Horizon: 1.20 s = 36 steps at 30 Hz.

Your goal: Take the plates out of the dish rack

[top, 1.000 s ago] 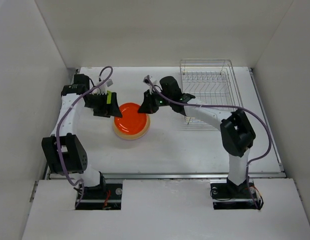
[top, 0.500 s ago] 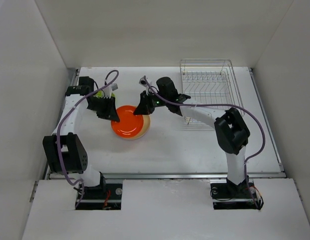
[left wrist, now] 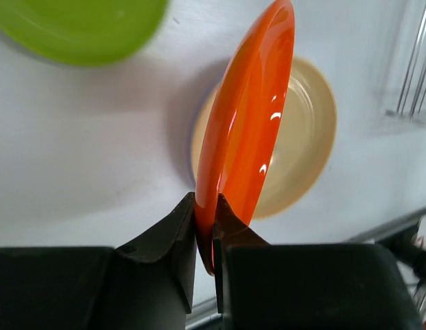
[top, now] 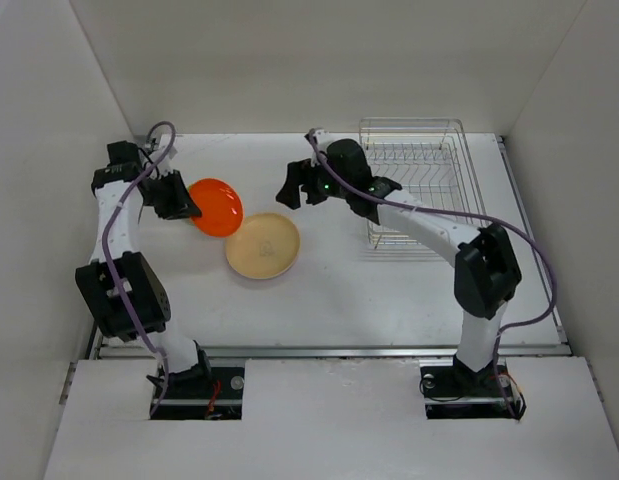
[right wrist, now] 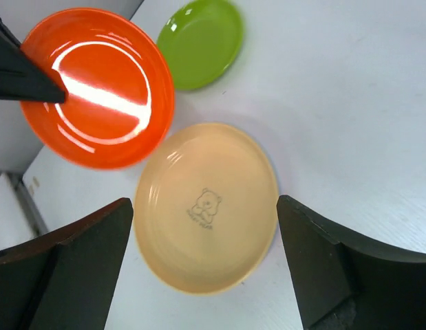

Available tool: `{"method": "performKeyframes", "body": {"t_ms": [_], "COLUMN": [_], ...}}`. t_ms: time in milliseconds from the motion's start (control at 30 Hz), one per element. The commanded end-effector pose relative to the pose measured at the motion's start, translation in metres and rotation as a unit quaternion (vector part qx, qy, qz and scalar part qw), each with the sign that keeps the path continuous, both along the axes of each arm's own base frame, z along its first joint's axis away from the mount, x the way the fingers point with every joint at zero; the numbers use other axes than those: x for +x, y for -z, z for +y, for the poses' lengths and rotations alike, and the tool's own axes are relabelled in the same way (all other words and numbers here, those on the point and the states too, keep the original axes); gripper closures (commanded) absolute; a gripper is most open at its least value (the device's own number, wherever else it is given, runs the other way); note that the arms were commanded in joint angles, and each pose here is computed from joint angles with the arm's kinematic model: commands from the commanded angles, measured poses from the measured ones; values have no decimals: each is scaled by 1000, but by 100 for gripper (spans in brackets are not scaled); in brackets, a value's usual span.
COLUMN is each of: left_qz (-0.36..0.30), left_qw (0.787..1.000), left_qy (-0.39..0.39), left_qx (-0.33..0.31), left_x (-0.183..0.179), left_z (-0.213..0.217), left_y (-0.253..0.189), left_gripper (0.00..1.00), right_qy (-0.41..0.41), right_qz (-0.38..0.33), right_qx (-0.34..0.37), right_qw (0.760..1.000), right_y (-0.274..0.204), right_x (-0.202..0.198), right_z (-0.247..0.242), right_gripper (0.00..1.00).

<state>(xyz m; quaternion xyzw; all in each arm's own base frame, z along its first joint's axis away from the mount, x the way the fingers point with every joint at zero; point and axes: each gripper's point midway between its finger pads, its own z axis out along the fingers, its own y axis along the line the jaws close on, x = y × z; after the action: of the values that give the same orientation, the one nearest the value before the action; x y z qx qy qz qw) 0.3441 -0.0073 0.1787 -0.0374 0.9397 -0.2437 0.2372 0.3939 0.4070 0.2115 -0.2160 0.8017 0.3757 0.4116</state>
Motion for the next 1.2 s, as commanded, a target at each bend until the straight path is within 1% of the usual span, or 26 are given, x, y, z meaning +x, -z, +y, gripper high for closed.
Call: {"method": "performKeyframes", "body": {"t_ms": [0, 33, 67, 100, 167, 200, 267, 300, 333, 400, 433, 467, 533, 567, 600, 633, 667, 700, 733, 767, 800, 900, 1000, 1067, 1133, 1167], "left_qz": [-34, -32, -34, -16, -26, -4, 10, 2, 28, 39, 51, 54, 63, 72, 84, 86, 93, 110, 113, 115, 125, 118, 110, 79, 58, 62], "left_qw": [995, 995, 992, 991, 987, 985, 983, 983, 983, 979, 978, 977, 974, 974, 974, 976, 976, 976, 978, 977, 977, 972, 971, 974, 975, 974], "left_qy": [-87, -94, -119, -132, -154, -165, -174, -174, -175, -191, -197, -203, -219, -214, -210, -198, -196, -186, -174, -163, -145, -138, -139, -138, -141, -143], "left_qx": [-24, -29, -26, -34, -37, -48, -54, -52, -57, -52, -44, -34, -15, -13, -13, -7, 5, 16, 31, 72, 92, 147, 159, 161, 164, 168], "left_x": [48, 56, 67, 75, 97, 106, 116, 127, 130, 137, 139, 140, 142, 139, 135, 132, 129, 121, 119, 116, 111, 105, 101, 103, 101, 95], "left_z": [33, 35, 46, 53, 65, 67, 75, 79, 80, 87, 91, 96, 104, 103, 102, 102, 106, 101, 97, 104, 97, 105, 103, 102, 102, 102], "left_y": [-6, -3, -4, 11, 14, 32, 44, 39, 59, 71, 84, 91, 101, 106, 111, 112, 115, 119, 119, 121, 124, 114, 103, 83, 63, 57], "left_gripper": [100, 100, 100, 100, 100, 100, 100, 100, 100, 97, 95, 93, 85, 80, 74, 61, 56, 50, 46, 41, 40, 38, 38, 37, 37, 37], "right_qy": [71, 69, 73, 75, 75, 79, 79, 79, 79, 83, 83, 83, 83, 83, 83, 83, 83, 83, 83, 83, 83, 79, 80, 90, 116, 127], "right_qz": [-50, -51, -52, -52, -47, -50, -46, -51, -46, -54, -50, -54, -54, -54, -58, -54, -57, -57, -57, -60, -60, -63, -71, -79, -87, -82], "right_qx": [13, 5, 4, -5, -9, -9, -13, -8, -13, -15, -18, -14, -14, -14, -10, -14, -11, -11, -11, -8, -8, -3, 4, 6, 2, -3], "right_qw": [996, 996, 996, 996, 996, 996, 996, 996, 996, 995, 995, 995, 995, 995, 995, 995, 995, 995, 995, 995, 995, 995, 994, 993, 989, 988], "right_y": [-50, -49, -49, -45, -40, -45, -40, -47, -41, -47, -42, -48, -48, -49, -54, -49, -53, -53, -53, -57, -57, -63, -73, -80, -85, -82], "right_x": [11, 7, 8, 6, 2, 1, -3, -4, -6, -8, -9, -11, -13, -15, -16, -18, -19, -19, -19, -20, -20, -22, -27, -32, -33, -36], "right_z": [-30, -34, -35, -39, -42, -45, -48, -49, -50, -56, -57, -58, -60, -61, -62, -63, -64, -64, -64, -65, -65, -65, -69, -78, -90, -97], "right_gripper": [9, 9, 9, 9, 9, 9, 9, 9, 9, 9, 9, 9, 9, 9, 9, 9, 9, 9, 9, 9, 9, 9, 9, 7, 7, 7]}}
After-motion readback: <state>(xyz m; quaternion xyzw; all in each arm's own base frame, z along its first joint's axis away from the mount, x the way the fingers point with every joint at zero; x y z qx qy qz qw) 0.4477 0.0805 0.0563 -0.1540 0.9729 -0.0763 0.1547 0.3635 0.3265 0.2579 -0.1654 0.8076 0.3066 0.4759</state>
